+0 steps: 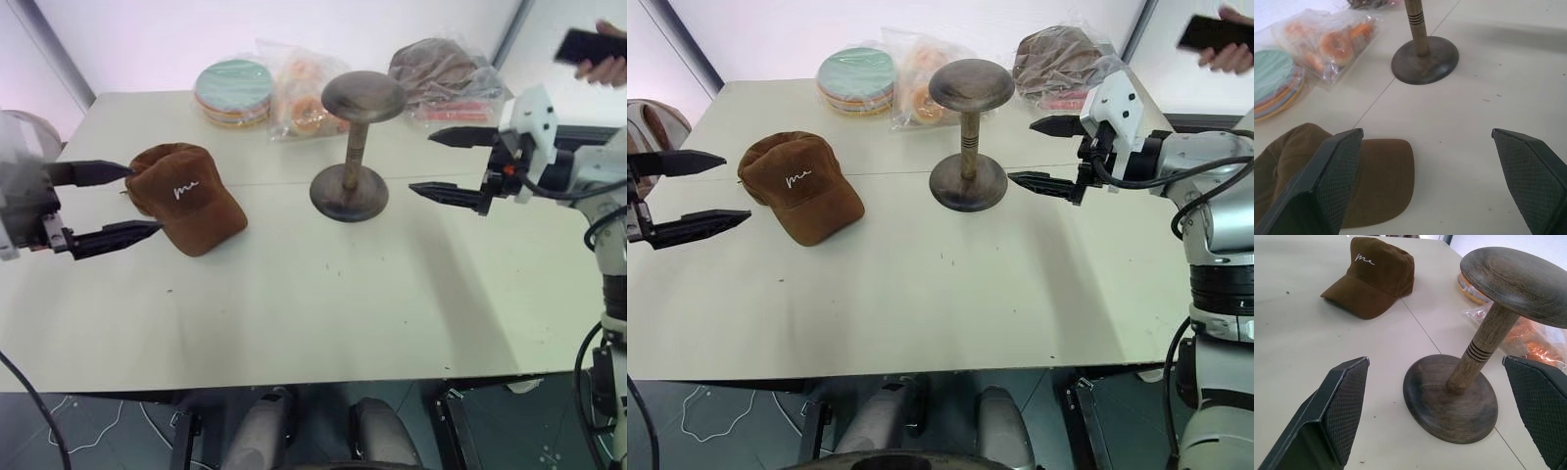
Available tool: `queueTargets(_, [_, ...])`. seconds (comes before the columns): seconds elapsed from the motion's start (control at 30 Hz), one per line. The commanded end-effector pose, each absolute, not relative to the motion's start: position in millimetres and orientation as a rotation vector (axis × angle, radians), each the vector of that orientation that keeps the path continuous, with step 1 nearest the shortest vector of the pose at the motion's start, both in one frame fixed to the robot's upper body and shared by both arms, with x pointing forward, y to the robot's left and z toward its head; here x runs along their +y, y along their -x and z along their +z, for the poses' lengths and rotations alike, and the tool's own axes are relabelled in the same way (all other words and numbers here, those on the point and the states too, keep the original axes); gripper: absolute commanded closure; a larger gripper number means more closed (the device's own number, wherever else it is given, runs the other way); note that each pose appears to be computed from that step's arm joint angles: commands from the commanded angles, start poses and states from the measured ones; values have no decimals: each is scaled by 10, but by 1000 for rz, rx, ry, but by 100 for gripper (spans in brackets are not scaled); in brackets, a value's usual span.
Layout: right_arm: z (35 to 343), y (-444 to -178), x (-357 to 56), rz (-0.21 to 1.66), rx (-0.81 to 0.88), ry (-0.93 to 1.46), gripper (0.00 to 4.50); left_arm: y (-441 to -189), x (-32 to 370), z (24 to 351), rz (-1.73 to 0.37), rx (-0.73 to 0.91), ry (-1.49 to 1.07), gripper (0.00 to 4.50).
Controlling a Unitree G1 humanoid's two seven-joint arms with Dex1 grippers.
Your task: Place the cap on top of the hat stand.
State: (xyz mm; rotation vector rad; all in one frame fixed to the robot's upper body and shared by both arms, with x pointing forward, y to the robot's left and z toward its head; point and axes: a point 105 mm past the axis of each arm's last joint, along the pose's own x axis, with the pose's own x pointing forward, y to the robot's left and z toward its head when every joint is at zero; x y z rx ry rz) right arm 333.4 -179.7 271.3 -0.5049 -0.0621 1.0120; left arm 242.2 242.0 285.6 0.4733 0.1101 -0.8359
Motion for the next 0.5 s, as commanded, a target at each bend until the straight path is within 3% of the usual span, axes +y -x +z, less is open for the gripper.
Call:
queueTargets(0.03, [2866, -3307, -1768, 1018, -121, 533, 0, -2387, 2411, 2964, -815, 53, -498, 7])
queueTargets(0.5, [2879, -3317, -1799, 1010, -115, 546, 0, -2386, 2367, 2914, -820, 51, -503, 7])
